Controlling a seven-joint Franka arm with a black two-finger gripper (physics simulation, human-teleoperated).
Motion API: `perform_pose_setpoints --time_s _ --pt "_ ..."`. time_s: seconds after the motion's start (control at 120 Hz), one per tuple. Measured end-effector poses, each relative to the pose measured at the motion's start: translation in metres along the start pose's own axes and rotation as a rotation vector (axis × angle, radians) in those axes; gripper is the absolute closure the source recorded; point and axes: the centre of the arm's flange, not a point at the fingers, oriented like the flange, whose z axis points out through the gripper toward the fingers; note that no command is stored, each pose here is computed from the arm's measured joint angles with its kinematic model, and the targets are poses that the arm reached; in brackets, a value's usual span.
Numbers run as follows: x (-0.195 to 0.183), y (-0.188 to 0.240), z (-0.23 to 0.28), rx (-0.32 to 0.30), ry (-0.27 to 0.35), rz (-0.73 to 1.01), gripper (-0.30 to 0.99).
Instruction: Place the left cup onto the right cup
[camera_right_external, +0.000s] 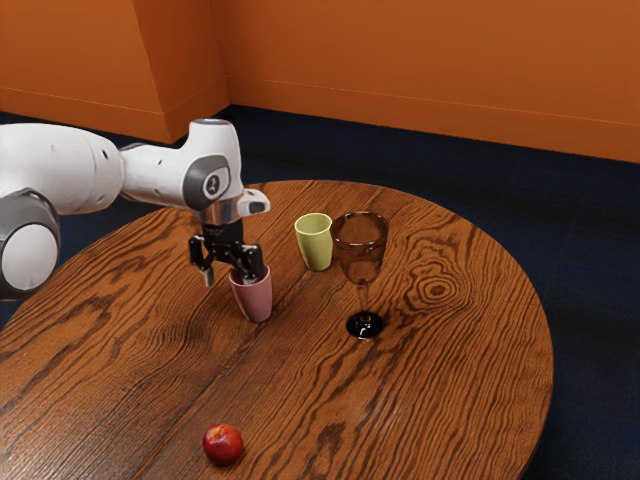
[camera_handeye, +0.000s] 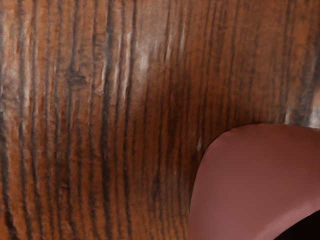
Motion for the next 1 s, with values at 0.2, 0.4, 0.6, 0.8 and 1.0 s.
perform_pose_setpoints --time_s 0.2,0.4,0.6,0.8,1.0 --pt "0.002 0.011 -0.007 0.003 0.029 0.007 0.55" --pt "0.001 0.013 -0.009 0.004 0.034 -0.005 0.71" --pt "0.0 0.017 -0.019 0.014 0.042 -0.008 0.76" --pt "-0.001 0.022 -0.077 0.041 0.077 -0.003 0.77" --pt "0.0 0.02 -0.134 0.046 0.11 -0.017 0.78"
